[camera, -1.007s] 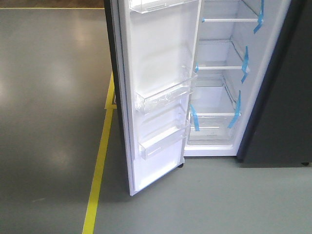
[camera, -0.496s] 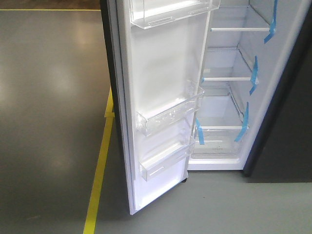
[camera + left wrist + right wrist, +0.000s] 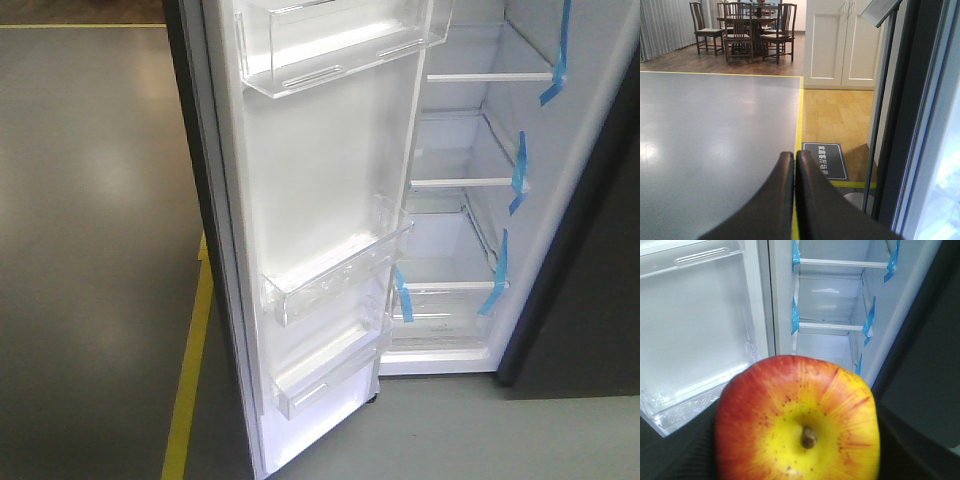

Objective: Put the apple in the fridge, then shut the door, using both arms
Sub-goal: 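Approach the open refrigerator door bins and stop in front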

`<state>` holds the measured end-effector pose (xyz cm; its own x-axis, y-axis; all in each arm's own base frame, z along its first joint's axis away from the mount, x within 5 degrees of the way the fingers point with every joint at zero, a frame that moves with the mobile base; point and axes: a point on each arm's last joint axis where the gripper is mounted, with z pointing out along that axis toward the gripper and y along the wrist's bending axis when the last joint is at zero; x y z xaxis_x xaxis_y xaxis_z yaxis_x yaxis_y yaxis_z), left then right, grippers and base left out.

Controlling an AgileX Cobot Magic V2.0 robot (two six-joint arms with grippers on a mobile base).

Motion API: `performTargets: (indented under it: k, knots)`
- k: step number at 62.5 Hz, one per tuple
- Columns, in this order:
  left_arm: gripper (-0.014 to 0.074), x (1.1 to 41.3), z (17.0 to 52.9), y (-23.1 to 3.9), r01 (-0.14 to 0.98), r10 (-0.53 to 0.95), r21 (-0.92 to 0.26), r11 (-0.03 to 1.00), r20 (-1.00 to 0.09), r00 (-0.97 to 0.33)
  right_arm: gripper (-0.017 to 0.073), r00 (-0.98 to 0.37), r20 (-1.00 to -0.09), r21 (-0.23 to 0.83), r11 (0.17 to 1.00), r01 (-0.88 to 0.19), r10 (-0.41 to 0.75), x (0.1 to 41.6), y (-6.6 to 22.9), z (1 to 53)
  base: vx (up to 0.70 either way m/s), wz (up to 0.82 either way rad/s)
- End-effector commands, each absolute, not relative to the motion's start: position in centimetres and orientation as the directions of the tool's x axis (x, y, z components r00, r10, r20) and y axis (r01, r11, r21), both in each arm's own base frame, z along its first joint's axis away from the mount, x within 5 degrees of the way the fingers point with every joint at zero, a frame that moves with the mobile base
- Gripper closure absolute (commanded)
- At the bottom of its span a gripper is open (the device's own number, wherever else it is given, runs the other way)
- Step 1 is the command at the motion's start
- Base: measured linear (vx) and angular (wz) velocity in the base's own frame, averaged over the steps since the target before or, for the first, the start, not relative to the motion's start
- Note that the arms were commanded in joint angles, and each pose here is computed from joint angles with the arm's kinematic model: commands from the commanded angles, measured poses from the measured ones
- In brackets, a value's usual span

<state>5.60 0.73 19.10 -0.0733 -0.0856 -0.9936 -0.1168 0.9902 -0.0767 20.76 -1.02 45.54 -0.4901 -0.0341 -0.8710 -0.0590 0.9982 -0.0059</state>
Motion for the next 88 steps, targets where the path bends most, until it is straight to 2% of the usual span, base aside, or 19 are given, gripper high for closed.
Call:
performTargets:
  k: [1, 88]
  knots:
    - [0.0600, 5.64, 18.83, 0.60, -0.098, -0.085, -0.083, 0.992, -0.996, -0.021, 0.0536, -0.378, -0.925, -0.019, 0.999, -0.049, -0.037, 20.16, -1.02, 47.48, 0.17, -0.08]
    - [0.0600, 5.64, 18.83, 0.60, -0.098, -0.085, -0.083, 0.992, -0.996, -0.021, 0.0536, -0.378, -0.925, -0.019, 0.999, -0.049, -0.037, 20.16, -1.02, 47.48, 0.10, 0.00]
